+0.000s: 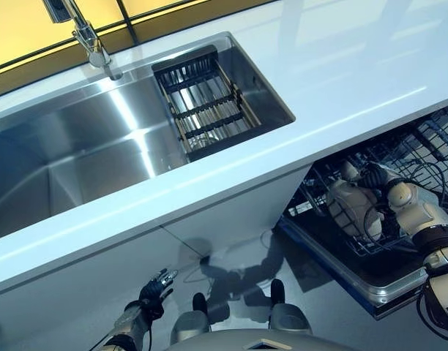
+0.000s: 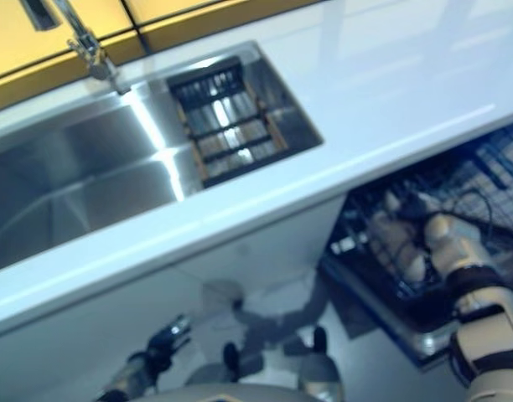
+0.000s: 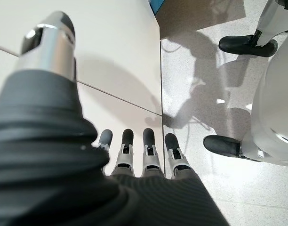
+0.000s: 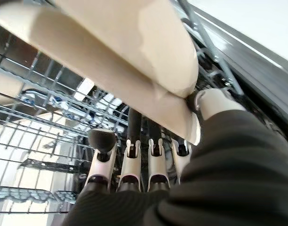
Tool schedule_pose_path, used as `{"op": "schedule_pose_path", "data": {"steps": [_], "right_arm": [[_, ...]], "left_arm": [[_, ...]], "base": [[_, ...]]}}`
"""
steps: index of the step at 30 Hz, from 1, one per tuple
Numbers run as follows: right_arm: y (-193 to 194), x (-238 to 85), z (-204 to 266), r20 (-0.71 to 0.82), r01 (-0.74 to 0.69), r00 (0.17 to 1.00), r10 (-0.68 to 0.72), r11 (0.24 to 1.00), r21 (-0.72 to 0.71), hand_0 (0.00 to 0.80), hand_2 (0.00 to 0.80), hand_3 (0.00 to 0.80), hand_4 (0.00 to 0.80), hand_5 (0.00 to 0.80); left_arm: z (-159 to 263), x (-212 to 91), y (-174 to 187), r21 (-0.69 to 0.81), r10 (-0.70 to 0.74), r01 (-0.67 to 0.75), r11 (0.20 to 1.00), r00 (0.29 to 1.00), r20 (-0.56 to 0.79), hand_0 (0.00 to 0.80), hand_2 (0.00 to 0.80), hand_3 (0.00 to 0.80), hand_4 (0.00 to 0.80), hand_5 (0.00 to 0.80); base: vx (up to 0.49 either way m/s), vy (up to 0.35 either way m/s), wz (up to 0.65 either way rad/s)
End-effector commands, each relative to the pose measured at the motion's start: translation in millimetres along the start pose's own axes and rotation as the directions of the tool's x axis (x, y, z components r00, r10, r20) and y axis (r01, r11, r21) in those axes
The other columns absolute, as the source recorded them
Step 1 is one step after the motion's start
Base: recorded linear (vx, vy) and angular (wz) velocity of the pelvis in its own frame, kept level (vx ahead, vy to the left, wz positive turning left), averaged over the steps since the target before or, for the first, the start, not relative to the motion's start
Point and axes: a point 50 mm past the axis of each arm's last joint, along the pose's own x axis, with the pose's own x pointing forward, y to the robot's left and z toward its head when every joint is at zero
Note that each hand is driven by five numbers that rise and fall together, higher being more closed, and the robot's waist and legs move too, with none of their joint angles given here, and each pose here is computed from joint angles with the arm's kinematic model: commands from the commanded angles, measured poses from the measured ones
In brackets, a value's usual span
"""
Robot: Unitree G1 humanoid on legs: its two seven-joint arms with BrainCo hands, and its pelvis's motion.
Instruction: Take plates into dishwasher
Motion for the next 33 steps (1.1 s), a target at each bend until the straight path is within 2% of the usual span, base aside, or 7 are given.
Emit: {"op": "schedule_pose_path", "data": {"steps": [1,6,7,8,18,33], "right_arm": [[5.7,6.2,0.9,-0.037,-0.034,0.999,0.031,0.996,-0.081,0.8,0.8,0.8,0.8,0.8],[9.9,5.9,-9.4,-0.103,-0.06,0.993,0.052,0.995,-0.074,0.8,0.8,0.8,0.8,0.8],[9.9,5.6,-12.1,-0.118,-0.059,0.992,0.051,0.996,-0.061,0.631,0.631,0.631,0.631,0.631],[9.7,5.4,-14.7,-0.133,-0.055,0.99,0.047,0.997,-0.053,0.0,0.0,0.0,0.0,0.0],[9.2,3.2,-19.5,-0.154,-0.055,0.987,0.051,0.998,-0.024,0.0,0.0,0.0,0.0,0.0],[-22.1,-7.9,-12.0,-0.079,0.056,0.996,-0.052,0.997,0.055,0.0,0.0,0.0,0.0,0.0]], "left_arm": [[30.8,4.8,3.7,0.082,-0.026,0.021,0.996,0.998,0.057,0.0,0.0,0.0,0.0,0.0],[32.0,4.8,3.9,0.092,-0.033,0.028,0.995,0.998,0.056,0.0,0.0,0.0,0.0,0.0],[32.8,5.0,3.7,0.092,-0.034,0.029,0.995,0.998,0.057,0.0,0.0,0.0,0.0,0.0],[33.3,5.1,3.7,0.093,-0.036,0.03,0.995,0.998,0.057,0.0,0.0,0.0,0.0,0.0],[31.3,3.9,7.2,0.089,-0.021,0.017,0.996,0.999,0.049,0.0,0.0,0.0,0.0,0.0],[22.5,0.1,12.6,0.063,0.007,-0.009,0.998,0.999,0.034,0.0,0.0,0.0,0.0,0.0]], "base": [[-0.014,-0.006,0.03],[-0.004,-0.006,0.02],[0.0,0.0,0.0],[0.0,0.0,0.0],[0.0,0.0,0.0],[0.016,0.007,0.0]]}}
